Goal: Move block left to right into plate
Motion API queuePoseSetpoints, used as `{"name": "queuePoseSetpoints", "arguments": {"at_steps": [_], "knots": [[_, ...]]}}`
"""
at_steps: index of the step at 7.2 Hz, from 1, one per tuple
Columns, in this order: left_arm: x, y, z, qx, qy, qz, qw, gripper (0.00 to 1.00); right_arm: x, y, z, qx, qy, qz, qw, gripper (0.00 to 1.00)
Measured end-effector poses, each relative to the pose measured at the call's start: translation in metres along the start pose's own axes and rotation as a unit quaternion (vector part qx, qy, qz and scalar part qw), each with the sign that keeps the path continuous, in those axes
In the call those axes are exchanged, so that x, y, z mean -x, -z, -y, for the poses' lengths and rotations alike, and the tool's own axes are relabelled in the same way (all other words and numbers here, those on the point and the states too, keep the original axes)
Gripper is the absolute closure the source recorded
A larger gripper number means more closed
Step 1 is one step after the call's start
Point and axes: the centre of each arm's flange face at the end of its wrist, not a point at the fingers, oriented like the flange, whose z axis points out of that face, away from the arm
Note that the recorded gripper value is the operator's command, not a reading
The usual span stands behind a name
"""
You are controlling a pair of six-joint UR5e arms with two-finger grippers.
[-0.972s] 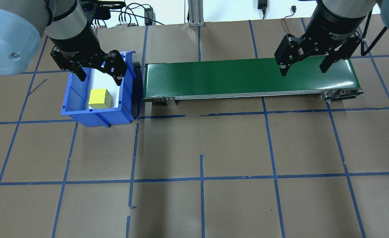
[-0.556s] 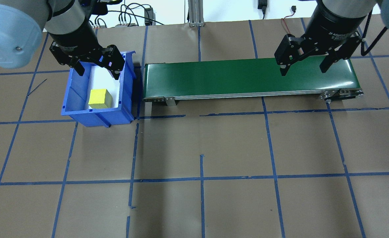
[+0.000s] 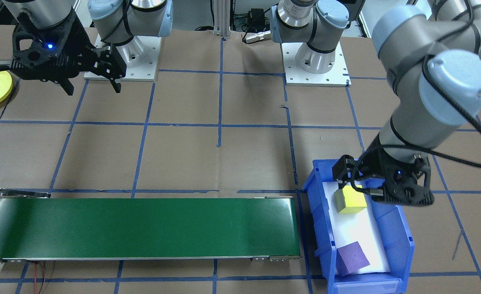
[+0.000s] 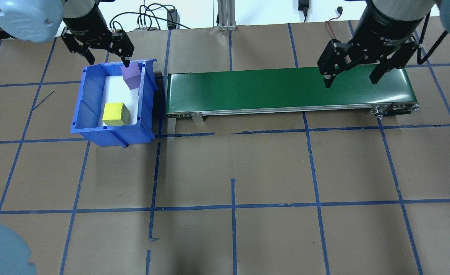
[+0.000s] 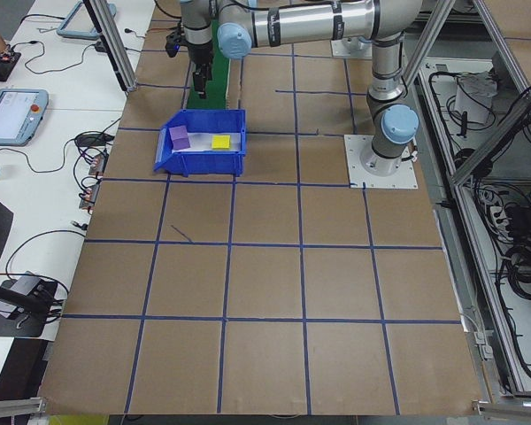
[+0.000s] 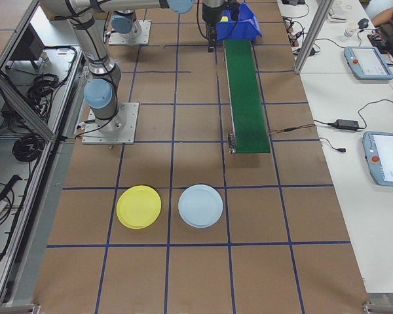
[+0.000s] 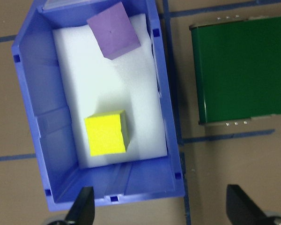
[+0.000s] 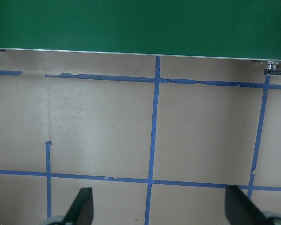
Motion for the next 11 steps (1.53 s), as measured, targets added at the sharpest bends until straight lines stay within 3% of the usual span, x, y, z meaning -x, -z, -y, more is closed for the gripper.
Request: {"name": "queuePoseSetpoints", "arguments": {"at_steps": [3,5,7,9,11], "knots": [[0.05,-0.073,0.052,-0.024,0.006,-0.011,1.0,0.01,0.0,0.0,0.0,0.0,0.0,0.0,1.0,0.0],[0.051,-0.098,0.047,0.008,-0.014,-0.027,1.0,0.01,0.0,0.0,0.0,0.0,0.0,0.0,1.0,0.0],[0.048,-0.126,0.028,0.05,-0.018,-0.034,0.998,0.11,0.0,0.0,0.0,0.0,0.0,0.0,1.0,0.0],[0.047,-0.15,0.013,0.084,-0.017,-0.025,0.996,0.13,0.0,0.0,0.0,0.0,0.0,0.0,1.0,0.0],[0.047,-0.157,0.008,0.096,-0.008,-0.02,0.995,0.13,0.0,0.0,0.0,0.0,0.0,0.0,1.0,0.0]]}}
